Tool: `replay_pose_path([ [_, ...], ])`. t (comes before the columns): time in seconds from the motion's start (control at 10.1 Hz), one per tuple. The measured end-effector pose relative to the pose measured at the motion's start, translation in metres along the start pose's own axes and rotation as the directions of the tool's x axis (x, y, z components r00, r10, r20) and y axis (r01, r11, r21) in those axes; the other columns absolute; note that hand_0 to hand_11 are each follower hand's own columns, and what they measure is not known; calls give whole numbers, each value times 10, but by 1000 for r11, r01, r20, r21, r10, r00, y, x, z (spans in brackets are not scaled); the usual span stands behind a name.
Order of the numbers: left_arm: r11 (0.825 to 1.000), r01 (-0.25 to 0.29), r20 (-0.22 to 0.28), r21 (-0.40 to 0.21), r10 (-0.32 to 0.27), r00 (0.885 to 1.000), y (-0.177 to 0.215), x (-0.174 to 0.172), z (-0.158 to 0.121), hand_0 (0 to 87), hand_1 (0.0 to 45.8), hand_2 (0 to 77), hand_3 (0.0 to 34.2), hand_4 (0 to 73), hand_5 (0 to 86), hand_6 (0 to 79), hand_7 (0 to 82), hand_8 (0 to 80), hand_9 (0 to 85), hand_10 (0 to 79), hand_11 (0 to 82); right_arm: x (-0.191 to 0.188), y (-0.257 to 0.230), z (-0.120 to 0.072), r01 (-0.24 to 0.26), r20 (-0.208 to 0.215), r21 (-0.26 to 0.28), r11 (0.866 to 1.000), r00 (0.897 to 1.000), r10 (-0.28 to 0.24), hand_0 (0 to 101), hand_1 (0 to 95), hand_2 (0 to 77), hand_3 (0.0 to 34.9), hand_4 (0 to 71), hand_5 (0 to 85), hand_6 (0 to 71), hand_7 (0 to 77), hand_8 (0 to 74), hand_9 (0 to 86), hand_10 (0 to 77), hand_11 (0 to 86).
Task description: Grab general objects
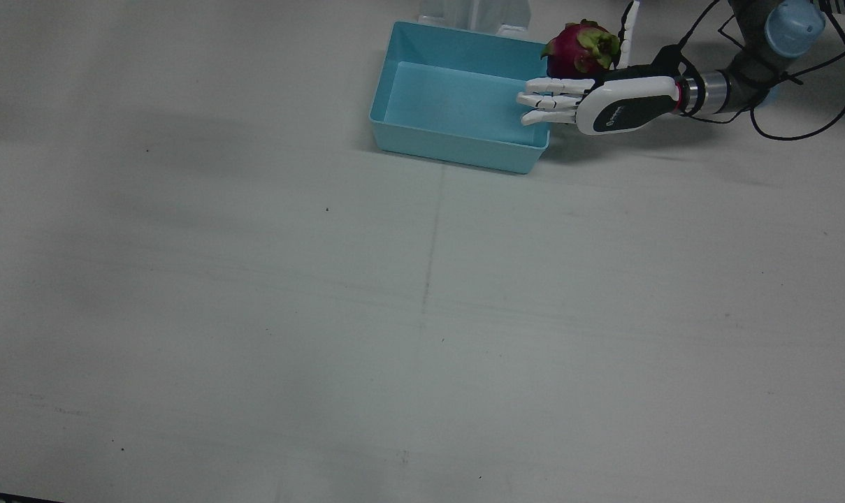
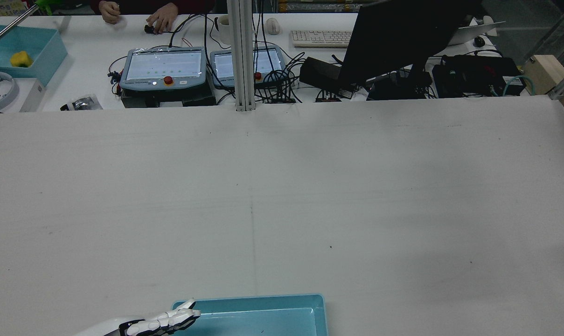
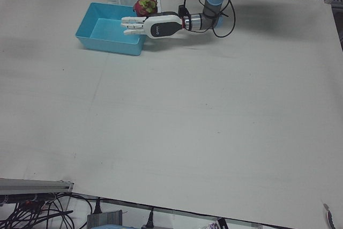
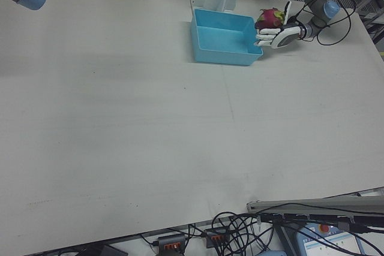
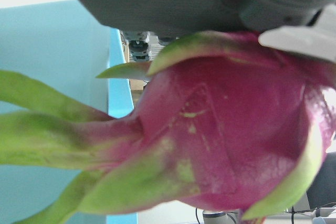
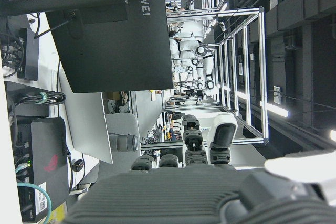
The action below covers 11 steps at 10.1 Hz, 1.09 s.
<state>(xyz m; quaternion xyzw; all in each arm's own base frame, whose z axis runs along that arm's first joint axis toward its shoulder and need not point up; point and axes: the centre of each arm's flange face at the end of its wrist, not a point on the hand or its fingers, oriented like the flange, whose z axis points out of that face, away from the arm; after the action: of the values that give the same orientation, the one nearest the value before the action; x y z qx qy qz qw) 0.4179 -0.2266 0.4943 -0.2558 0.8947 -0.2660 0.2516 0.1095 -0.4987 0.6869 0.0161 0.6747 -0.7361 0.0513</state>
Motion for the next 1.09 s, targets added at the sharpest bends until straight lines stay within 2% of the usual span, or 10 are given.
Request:
replay_pose_path([
  [0.1,1000,2,-5,-6,-2,1000,1,1,1,155,0,11,3,49,22,5,169,11,5,147,11,0,0,0,0,0,0,1000,1000,0,1,60,16,0,0,742,0,0,0,11,5,11],
  [0.2,1000,6,-12,-14,-6,1000,2,1,2,447,0,11,2,27,22,5,169,11,11,147,11,0,0,0,0,0,0,1000,1000,0,0,60,16,0,0,742,0,0,0,11,5,11],
  [0.3,1000,18,-18,-22,-19,1000,2,2,3,447,0,11,2,27,22,5,169,11,11,147,11,0,0,0,0,0,0,1000,1000,0,1,60,16,0,0,742,0,0,0,11,5,11],
  [0.4,999,34,-22,-27,-34,999,3,3,4,457,0,11,0,27,22,0,104,11,11,147,11,0,0,0,0,0,0,1000,1000,0,1,60,16,0,0,742,0,0,0,11,5,11],
  [0.5,999,46,-20,-29,-47,999,4,3,4,278,0,11,43,27,22,0,16,11,5,142,11,0,0,0,0,0,1,1000,1000,0,1,60,16,0,0,742,0,0,0,11,0,11],
  [0.6,998,55,-16,-30,-55,998,6,1,5,300,0,11,76,27,22,0,16,11,5,142,11,0,-1,0,0,0,1,1000,1000,0,1,60,16,0,0,742,0,0,0,11,0,11],
  [0.7,997,70,-5,-34,-70,998,11,-7,5,383,0,11,105,27,22,0,49,11,5,142,11,0,-1,-1,0,0,2,1000,1000,0,1,60,16,0,0,742,0,0,0,16,0,11],
  [0.89,995,92,10,-42,-92,996,23,-25,7,463,0,5,91,33,22,0,120,11,5,142,11,0,-1,0,0,0,2,1000,1000,0,2,60,16,0,0,742,0,0,0,16,0,11],
  [0.99,994,102,9,-41,-102,995,28,-31,9,463,0,5,91,33,22,0,120,11,5,142,11,0,-1,0,0,0,2,1000,1000,0,2,60,16,0,0,742,0,0,0,16,0,11],
  [1.09,993,110,6,-37,-110,994,32,-36,10,464,0,11,35,82,22,0,147,11,5,142,11,0,-1,0,0,0,1,1000,1000,0,2,60,16,0,0,742,0,0,0,16,0,11],
])
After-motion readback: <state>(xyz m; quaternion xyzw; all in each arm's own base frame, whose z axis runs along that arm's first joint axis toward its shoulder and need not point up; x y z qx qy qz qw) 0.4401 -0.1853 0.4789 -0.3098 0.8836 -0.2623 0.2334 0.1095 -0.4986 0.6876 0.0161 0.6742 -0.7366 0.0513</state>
